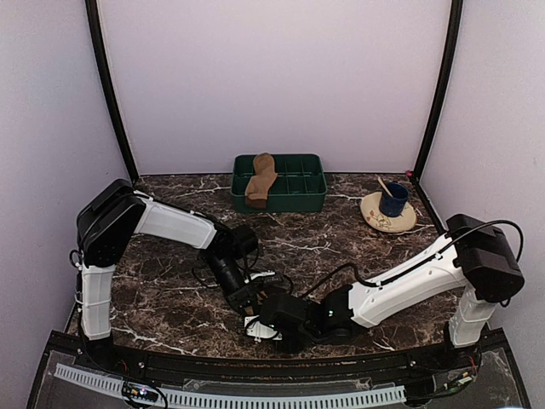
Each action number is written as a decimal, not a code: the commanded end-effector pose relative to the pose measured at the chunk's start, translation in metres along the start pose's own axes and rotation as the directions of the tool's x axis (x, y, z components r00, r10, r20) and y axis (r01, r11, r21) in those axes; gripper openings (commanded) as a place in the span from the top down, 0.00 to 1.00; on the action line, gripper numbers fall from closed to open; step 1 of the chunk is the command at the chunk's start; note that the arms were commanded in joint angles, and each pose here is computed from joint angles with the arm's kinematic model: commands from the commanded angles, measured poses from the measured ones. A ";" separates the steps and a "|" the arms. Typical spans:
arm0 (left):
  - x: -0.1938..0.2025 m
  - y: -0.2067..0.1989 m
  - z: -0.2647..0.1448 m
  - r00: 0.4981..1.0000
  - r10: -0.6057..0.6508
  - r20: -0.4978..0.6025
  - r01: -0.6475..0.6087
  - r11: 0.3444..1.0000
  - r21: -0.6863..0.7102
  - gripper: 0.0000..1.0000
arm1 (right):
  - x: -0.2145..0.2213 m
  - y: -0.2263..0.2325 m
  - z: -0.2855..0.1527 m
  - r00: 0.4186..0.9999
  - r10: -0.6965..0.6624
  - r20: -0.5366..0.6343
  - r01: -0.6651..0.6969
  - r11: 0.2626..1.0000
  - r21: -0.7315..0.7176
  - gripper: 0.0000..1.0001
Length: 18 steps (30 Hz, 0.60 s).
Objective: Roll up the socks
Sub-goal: Place the sock at the center of the board.
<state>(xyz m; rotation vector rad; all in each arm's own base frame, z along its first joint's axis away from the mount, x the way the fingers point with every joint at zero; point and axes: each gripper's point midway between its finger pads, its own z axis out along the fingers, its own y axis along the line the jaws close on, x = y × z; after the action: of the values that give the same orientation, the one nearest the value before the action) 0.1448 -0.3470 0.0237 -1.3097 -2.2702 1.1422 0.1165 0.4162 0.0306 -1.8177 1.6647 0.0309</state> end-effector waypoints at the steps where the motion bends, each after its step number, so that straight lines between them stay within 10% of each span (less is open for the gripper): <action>1: 0.014 0.019 0.004 0.998 -0.041 -0.057 0.038 0.998 -0.058 1.00 | -0.014 -0.012 0.003 0.999 -0.008 0.035 0.006 0.999 0.042 0.69; 18: 0.011 0.017 0.004 0.998 -0.040 -0.053 0.038 0.999 -0.036 1.00 | -0.016 -0.013 0.013 0.998 -0.057 0.010 0.057 0.997 0.052 0.65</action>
<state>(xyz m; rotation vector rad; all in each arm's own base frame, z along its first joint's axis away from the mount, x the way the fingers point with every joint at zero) 0.1451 -0.3472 0.0239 -1.2865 -2.2569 1.1535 0.1222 0.4267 0.0311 -1.8501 1.6008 -0.0203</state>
